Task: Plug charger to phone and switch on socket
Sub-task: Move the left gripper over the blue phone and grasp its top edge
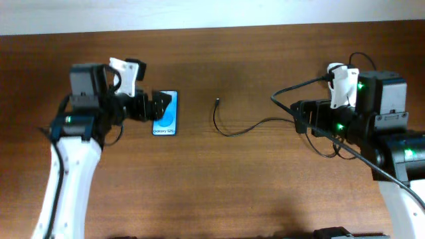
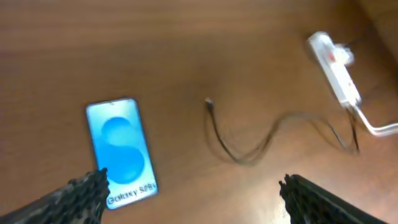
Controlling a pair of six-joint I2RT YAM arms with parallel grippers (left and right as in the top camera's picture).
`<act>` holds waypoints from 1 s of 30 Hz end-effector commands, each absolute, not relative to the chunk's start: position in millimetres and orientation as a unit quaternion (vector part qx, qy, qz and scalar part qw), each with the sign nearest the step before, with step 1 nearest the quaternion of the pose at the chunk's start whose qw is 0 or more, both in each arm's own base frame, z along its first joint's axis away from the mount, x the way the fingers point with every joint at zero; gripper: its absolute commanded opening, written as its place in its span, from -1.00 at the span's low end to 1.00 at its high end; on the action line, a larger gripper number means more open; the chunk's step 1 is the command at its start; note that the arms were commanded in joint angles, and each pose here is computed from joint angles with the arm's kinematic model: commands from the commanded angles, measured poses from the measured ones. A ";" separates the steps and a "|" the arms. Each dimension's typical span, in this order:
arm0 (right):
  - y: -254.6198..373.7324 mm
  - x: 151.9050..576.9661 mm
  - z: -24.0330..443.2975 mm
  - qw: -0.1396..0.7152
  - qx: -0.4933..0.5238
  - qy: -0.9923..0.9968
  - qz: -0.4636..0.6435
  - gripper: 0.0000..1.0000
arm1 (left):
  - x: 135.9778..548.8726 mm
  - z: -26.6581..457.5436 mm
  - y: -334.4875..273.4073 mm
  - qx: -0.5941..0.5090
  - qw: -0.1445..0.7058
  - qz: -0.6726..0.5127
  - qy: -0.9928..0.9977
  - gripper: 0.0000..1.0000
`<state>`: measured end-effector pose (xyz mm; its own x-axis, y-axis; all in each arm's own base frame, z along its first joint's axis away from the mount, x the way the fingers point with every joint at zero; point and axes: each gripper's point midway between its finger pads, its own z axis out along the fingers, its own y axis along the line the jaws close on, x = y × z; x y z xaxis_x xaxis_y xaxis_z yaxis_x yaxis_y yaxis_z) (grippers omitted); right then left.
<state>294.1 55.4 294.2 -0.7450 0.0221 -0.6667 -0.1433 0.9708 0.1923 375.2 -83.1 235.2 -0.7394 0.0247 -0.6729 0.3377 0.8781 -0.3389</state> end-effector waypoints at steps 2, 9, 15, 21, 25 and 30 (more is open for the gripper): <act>62.2 292.7 304.1 0.364 -0.041 0.921 0.132 0.97 | 420.1 238.5 -73.8 0.030 0.296 -0.165 0.940 0.99; 61.8 288.1 296.3 0.345 -0.038 0.929 0.131 0.97 | 446.9 173.8 -83.6 0.047 0.183 -0.061 0.980 0.98; 61.9 289.8 285.7 0.323 -0.036 0.937 0.130 0.97 | 451.1 109.2 -84.2 0.089 0.113 -0.048 0.988 0.99; 62.5 296.3 269.3 0.293 -0.033 0.947 0.129 0.97 | 450.8 71.7 -84.6 0.102 0.075 -0.044 0.991 0.99; 62.7 299.4 259.2 0.274 -0.031 0.953 0.128 0.97 | 453.7 53.3 -80.6 0.098 0.063 -0.031 0.993 0.99; 62.9 302.2 253.0 0.263 -0.030 0.956 0.127 0.97 | 452.3 36.4 -81.0 0.097 0.047 -0.030 0.994 0.99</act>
<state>299.2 59.4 247.9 -0.8649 0.0127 -0.5019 -0.1131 0.9690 0.2195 449.3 -83.2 47.1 -0.9775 0.1780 -0.1136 0.1863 0.9802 -0.0665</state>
